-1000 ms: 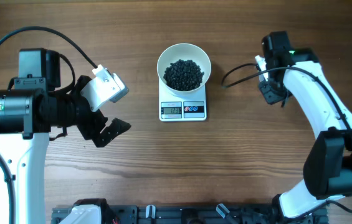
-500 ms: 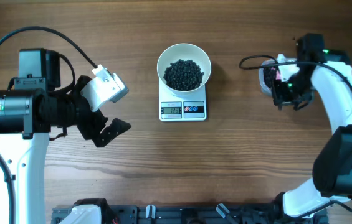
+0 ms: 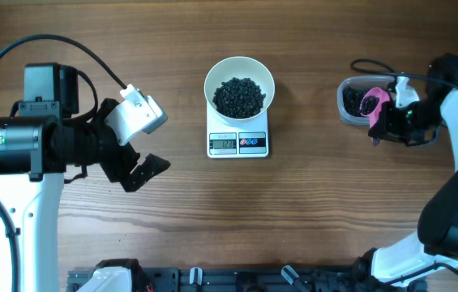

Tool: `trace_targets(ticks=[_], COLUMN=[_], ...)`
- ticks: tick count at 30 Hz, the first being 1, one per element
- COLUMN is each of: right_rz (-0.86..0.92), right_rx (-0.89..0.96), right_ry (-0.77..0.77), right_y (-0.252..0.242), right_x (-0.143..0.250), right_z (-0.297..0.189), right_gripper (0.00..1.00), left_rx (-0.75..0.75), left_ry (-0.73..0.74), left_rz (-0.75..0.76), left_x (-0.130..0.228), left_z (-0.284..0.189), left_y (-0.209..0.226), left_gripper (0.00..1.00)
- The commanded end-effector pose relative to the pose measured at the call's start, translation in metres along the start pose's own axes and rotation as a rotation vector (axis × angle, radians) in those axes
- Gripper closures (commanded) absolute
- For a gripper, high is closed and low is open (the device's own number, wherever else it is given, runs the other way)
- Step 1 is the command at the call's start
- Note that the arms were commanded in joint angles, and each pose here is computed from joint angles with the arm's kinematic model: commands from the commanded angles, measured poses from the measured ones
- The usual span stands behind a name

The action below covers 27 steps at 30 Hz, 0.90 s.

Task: Scoop item into bowl and weigh 150g on scale
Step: 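Dip the pink scoop into the beans in the tub, right gripper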

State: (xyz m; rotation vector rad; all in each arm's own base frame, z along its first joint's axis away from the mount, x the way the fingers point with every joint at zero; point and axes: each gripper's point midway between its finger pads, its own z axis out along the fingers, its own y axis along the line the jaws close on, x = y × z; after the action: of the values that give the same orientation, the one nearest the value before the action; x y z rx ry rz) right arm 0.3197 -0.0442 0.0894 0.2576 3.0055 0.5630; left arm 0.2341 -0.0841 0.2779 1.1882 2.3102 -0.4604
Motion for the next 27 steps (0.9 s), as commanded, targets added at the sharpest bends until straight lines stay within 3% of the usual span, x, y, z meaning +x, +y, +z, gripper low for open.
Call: trace_targets(ticks=[1, 11, 27], right_rz=[0.063, 0.115, 0.042], right_rx=[-0.135, -0.310, -0.702], right_ry=[-0.043, -0.111, -0.201], right_y=[0.007, 0.005, 0.069], right_x=[0.000, -0.002, -0.007], right_z=[-0.010, -0.030, -0.067], right_gripper=[0.96, 0.96, 0.96], left_rx=[-0.013, -0.013, -0.013], left_ry=[-0.019, -0.019, -0.019], left_rz=[0.017, 0.017, 0.017], left_x=[-0.003, -0.003, -0.003], left_z=[-0.006, -0.006, -0.006], left_y=[-0.001, -0.001, -0.001], left_gripper=[0.00, 0.00, 0.00])
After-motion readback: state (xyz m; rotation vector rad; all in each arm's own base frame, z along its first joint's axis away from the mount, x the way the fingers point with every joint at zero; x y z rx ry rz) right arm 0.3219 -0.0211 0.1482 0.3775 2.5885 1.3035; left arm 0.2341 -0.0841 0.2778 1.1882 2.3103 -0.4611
